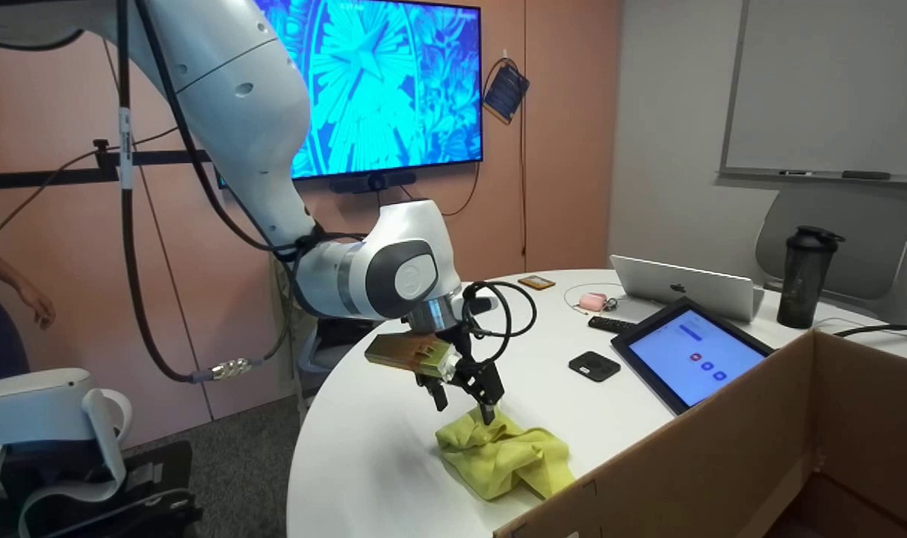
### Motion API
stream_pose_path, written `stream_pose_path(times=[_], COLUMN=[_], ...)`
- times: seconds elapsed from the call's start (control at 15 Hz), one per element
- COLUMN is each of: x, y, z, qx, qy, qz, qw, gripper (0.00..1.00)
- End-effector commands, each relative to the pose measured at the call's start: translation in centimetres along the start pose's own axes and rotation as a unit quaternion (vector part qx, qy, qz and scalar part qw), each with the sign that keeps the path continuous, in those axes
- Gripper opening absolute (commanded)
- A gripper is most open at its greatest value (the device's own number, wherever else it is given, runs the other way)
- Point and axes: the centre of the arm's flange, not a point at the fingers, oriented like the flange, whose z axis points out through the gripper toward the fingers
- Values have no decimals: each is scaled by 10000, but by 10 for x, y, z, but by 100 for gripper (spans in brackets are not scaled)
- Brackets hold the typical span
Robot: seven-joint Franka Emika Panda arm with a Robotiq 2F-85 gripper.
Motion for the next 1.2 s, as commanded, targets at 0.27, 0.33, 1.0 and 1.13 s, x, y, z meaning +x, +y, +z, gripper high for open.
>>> stream_pose_path(times=[0.27, 0.33, 1.0, 1.13], x=[1, 2, 21, 18], y=[36, 40, 31, 30], z=[39, 44, 96, 106], qx=[86, 103, 540, 567], qy=[-81, -58, 0, -92], qz=[-1907, -2049, -2907, -2987], qw=[9816, 9787, 9553, 9526], gripper=[100, 100, 100, 100])
